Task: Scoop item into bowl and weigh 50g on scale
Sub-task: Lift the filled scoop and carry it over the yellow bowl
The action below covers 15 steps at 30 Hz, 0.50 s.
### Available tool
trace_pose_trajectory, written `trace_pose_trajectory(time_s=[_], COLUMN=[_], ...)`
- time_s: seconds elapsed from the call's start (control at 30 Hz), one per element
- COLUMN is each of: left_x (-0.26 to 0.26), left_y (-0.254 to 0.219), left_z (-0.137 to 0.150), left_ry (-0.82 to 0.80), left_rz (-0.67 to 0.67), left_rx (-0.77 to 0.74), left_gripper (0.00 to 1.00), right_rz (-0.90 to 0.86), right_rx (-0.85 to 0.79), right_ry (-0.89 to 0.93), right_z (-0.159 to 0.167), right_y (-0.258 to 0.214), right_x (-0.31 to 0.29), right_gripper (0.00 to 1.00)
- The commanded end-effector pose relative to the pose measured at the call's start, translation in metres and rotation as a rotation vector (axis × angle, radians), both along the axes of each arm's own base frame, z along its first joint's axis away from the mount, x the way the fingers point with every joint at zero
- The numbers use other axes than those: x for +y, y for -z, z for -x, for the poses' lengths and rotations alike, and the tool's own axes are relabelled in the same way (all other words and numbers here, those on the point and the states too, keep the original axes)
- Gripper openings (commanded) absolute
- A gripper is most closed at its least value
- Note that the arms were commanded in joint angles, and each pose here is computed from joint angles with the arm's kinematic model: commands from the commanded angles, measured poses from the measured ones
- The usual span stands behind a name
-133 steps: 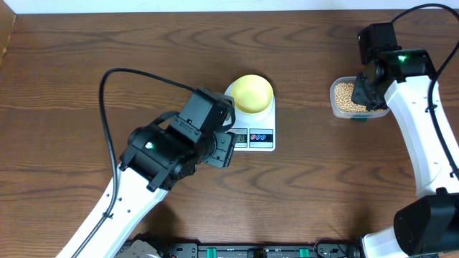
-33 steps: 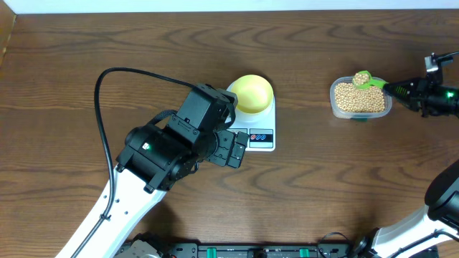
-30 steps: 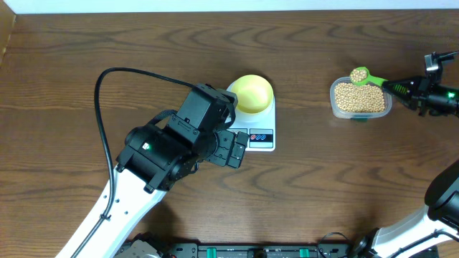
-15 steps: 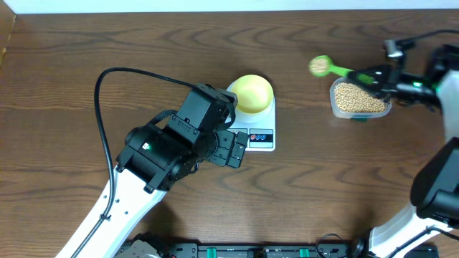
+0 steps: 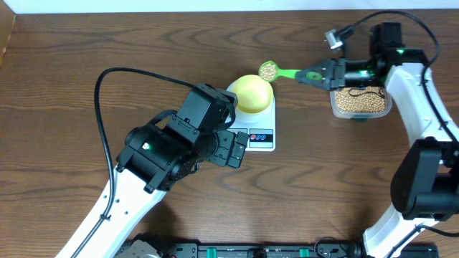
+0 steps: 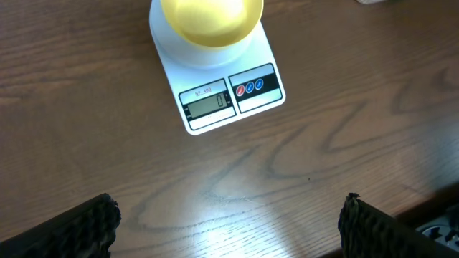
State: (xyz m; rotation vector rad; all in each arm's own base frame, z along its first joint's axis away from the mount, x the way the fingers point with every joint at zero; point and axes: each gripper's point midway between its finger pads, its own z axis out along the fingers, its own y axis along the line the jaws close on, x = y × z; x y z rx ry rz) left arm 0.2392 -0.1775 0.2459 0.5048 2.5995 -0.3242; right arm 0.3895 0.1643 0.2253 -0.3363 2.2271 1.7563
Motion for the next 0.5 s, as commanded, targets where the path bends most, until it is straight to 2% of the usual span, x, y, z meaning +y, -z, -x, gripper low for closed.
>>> trace_pose_trajectory(time_s=[0.0,0.2,0.47], left_x=[0.0,0.0,0.0], left_y=[-0.009,-0.009,-0.009], left_z=[-0.001,-0.001,-0.001], left_ry=[0.002,0.002,0.002], left_rz=[0.015,0.015,0.015], left_rx=[-0.025,-0.025,-0.025], left_gripper=[1.0,1.0,1.0], right_rz=[0.024,0.092,0.327], right_rx=[0.058,0.071,0.059], right_ry=[-0.014,-0.025,0.005], right_z=[0.004,0.008,0.005], right_y=[0.003,0.014,0.048], right_x=[0.016,0.029,0.044], right_gripper=[0.01,0.01,0.02])
